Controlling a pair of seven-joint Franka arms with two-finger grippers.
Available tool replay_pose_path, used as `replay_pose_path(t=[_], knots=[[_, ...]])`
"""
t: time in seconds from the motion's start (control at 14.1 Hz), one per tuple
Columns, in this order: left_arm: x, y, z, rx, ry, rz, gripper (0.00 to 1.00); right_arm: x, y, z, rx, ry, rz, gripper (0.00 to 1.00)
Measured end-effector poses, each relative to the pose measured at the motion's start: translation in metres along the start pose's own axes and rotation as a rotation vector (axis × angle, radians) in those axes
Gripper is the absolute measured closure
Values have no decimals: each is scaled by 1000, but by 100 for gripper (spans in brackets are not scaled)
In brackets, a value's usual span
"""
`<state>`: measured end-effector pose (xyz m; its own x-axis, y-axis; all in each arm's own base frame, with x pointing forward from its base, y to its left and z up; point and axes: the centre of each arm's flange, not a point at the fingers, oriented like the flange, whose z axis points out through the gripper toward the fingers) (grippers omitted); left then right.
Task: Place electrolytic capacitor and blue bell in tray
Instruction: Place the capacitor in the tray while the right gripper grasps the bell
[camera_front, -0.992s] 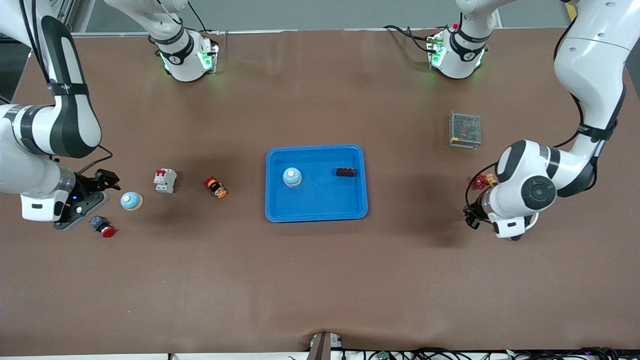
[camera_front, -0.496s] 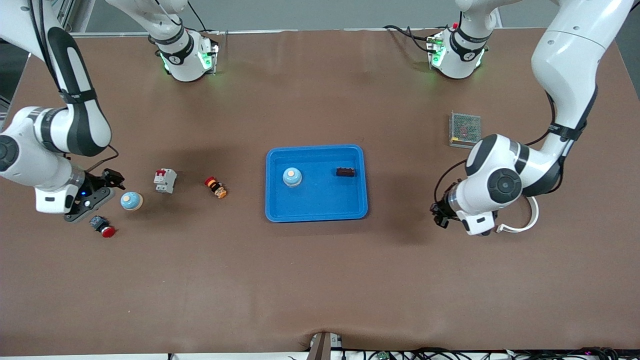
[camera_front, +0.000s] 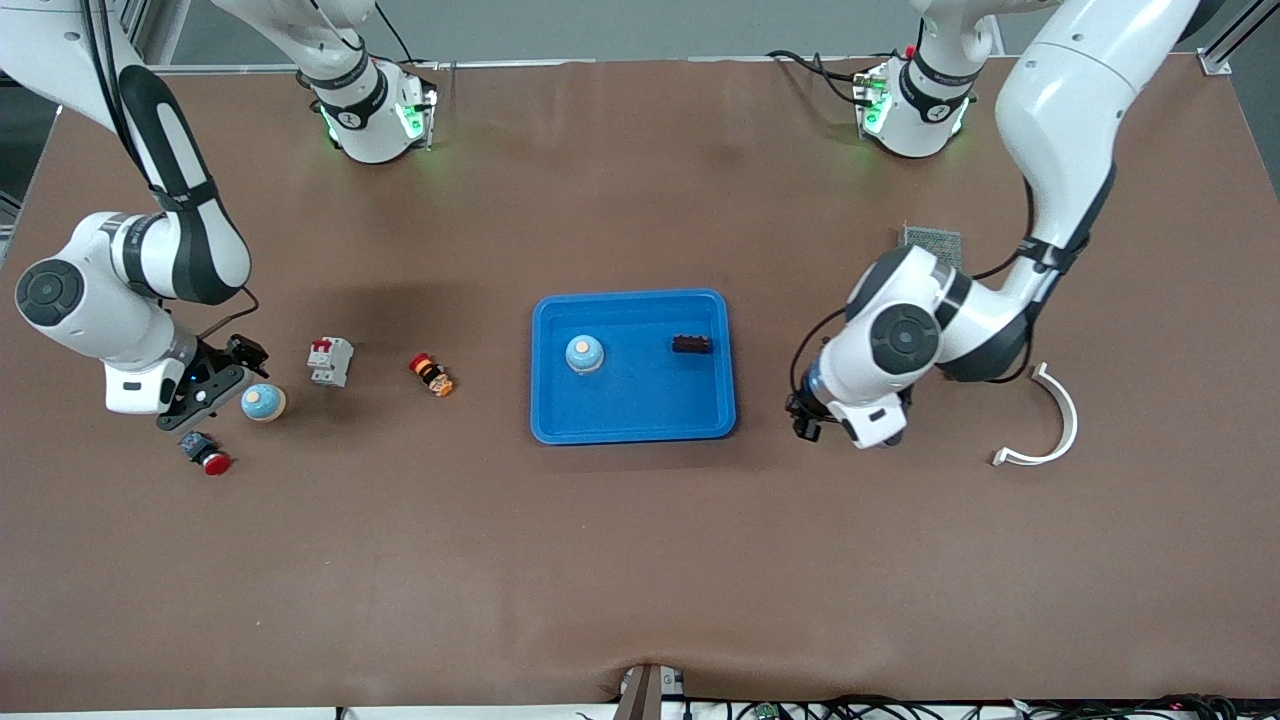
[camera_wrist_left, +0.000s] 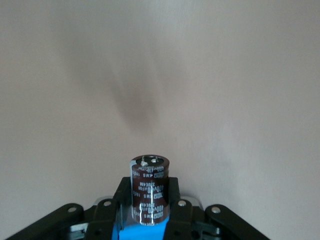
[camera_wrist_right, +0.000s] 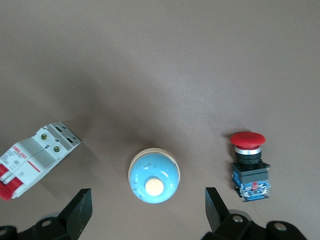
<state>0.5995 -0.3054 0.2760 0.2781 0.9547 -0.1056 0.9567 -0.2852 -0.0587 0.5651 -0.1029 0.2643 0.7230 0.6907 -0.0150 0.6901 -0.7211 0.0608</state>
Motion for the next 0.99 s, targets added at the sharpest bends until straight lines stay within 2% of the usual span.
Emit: replay_pose_path(t=[0.35,0.64,0.78,0.99], knots=[[-69,4,20,-8,-42,-81,66,-16,9,41,-5,10,-21,0],[-97,3,33,-30,-74,-132,66,-20,6,67,10,4,-22,0],[-110,1,42,-37,-83,-158,66,-21,2,76,-1,17,-25,0],[-120,-2,66,-36,-52,-177,66,-23,-7,91,1,21,-28,0]])
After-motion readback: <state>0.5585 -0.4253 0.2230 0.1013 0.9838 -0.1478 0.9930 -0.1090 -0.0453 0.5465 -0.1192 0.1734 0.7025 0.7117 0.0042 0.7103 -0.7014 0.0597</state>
